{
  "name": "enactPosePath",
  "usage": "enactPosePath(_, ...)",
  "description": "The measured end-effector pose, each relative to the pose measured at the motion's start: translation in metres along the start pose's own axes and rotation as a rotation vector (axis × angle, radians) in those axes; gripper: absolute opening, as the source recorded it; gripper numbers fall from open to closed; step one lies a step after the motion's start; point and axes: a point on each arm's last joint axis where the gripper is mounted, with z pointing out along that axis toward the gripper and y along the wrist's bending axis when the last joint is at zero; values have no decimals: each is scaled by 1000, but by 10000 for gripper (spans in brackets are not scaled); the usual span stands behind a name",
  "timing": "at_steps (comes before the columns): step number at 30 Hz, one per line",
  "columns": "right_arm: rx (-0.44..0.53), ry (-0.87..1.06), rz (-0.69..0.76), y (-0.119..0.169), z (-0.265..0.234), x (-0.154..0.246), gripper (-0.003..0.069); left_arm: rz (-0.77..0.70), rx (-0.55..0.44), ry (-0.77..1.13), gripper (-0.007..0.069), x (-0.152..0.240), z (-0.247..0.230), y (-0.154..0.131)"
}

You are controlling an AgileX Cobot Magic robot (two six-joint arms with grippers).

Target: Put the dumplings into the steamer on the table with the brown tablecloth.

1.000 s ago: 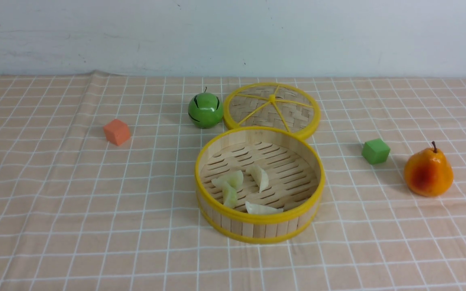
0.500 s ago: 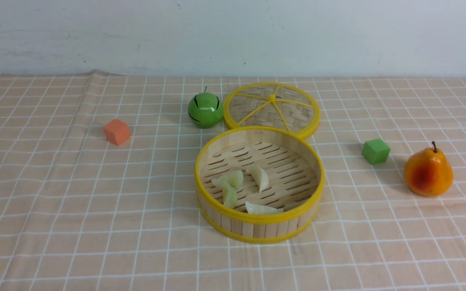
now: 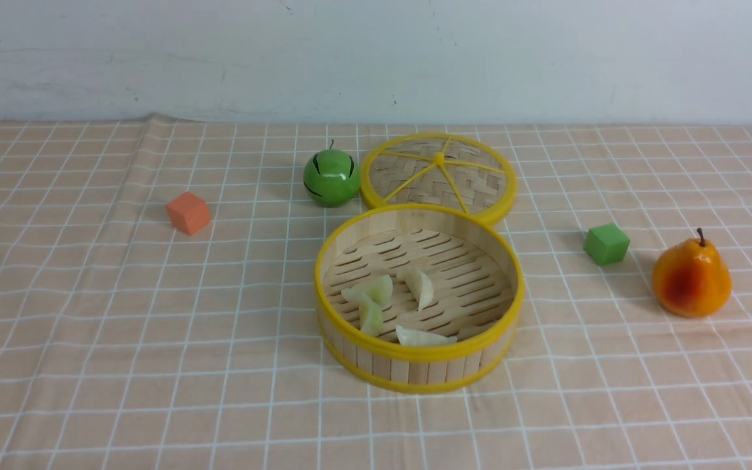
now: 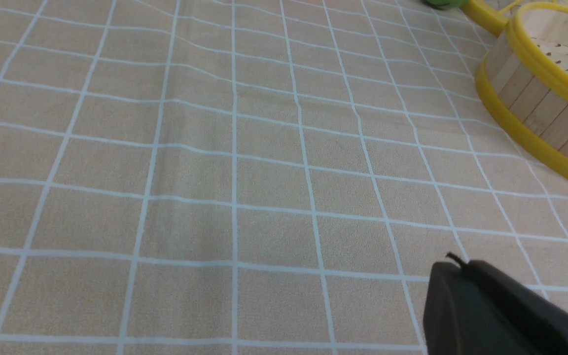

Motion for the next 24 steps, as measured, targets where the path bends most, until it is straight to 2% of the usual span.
enactPosePath(24,0,0,1,0,0,0,125,0,0,0,-12,0,0,0)
